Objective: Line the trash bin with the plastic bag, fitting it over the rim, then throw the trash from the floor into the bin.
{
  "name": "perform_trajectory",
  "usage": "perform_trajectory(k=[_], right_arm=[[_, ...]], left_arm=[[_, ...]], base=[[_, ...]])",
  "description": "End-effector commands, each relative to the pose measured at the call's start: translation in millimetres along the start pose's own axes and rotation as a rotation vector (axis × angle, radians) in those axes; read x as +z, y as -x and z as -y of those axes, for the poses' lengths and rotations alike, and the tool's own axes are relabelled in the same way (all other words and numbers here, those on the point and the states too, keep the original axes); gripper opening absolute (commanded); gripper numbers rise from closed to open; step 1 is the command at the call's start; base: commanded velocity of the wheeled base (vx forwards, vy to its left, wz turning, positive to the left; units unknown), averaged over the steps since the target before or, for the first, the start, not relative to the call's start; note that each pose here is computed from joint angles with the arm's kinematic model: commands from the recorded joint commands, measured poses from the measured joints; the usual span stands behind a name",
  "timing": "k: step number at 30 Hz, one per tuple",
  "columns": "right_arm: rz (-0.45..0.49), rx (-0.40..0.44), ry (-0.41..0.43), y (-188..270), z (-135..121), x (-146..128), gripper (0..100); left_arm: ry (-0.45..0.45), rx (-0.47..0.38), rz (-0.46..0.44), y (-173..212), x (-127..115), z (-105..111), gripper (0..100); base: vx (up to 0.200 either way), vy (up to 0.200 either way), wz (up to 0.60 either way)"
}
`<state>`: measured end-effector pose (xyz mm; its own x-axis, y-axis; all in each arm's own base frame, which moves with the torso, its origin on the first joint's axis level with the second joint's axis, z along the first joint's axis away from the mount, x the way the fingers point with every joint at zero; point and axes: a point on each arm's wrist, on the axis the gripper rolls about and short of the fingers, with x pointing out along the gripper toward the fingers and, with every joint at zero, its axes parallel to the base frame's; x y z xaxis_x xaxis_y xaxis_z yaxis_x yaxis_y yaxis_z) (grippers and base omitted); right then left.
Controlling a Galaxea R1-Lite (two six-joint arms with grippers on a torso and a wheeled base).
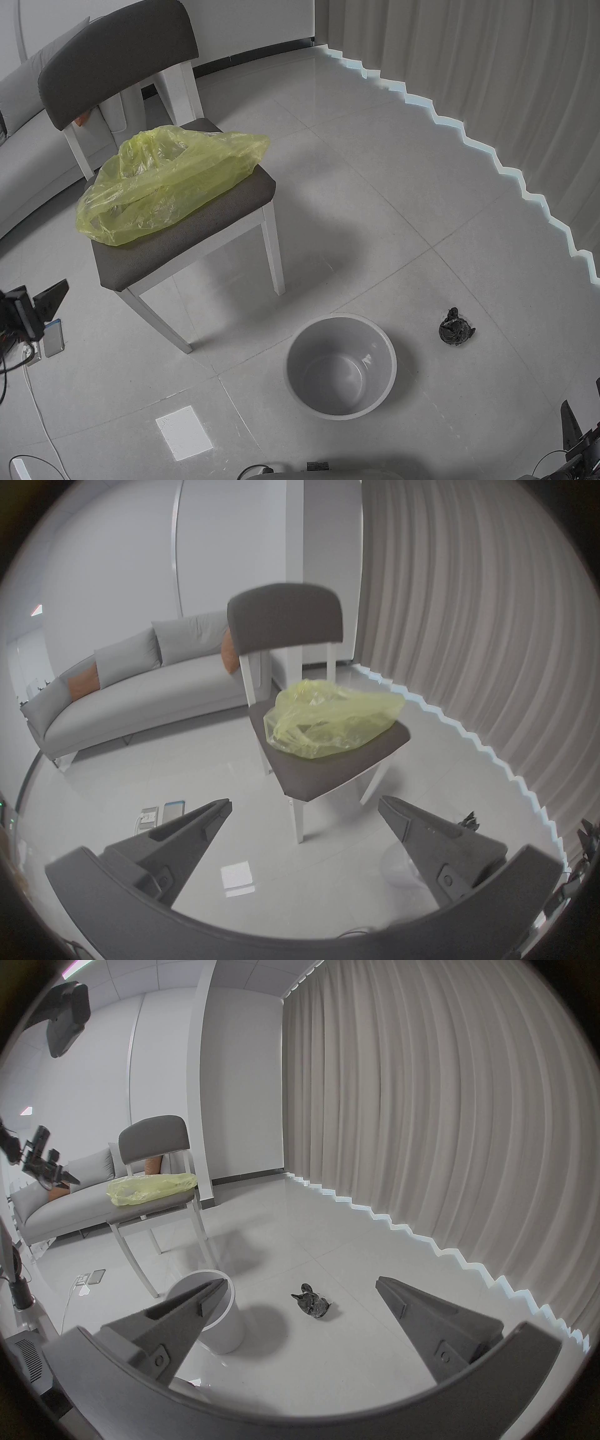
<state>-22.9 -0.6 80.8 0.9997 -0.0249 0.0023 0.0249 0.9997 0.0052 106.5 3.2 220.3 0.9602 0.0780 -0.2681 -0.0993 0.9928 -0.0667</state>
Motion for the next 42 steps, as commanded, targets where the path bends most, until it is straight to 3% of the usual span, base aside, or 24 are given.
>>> perform_trajectory(k=[1,18,25,42], right_arm=[[-0.010,0.002,0.001,-0.8,-0.1,-5.0,100],[-0.010,0.003,-0.001,-0.8,0.0,-5.0,100],[-0.012,0.002,-0.004,-0.8,0.0,-5.1,100],[-0.012,0.002,0.001,-0.6,0.0,-4.9,100]], left_arm=[[0.004,0.114,-0.169,-113.1,15.4,-4.2,100],[0.008,0.153,-0.114,-167.5,35.8,-7.4,100],[0.026,0.159,0.066,-180.7,47.4,-8.8,100],[0.037,0.199,0.030,-201.5,34.8,-25.8,100]], base=[[0.000,0.000,0.00],[0.000,0.000,0.00],[0.000,0.000,0.00],[0.000,0.000,0.00]])
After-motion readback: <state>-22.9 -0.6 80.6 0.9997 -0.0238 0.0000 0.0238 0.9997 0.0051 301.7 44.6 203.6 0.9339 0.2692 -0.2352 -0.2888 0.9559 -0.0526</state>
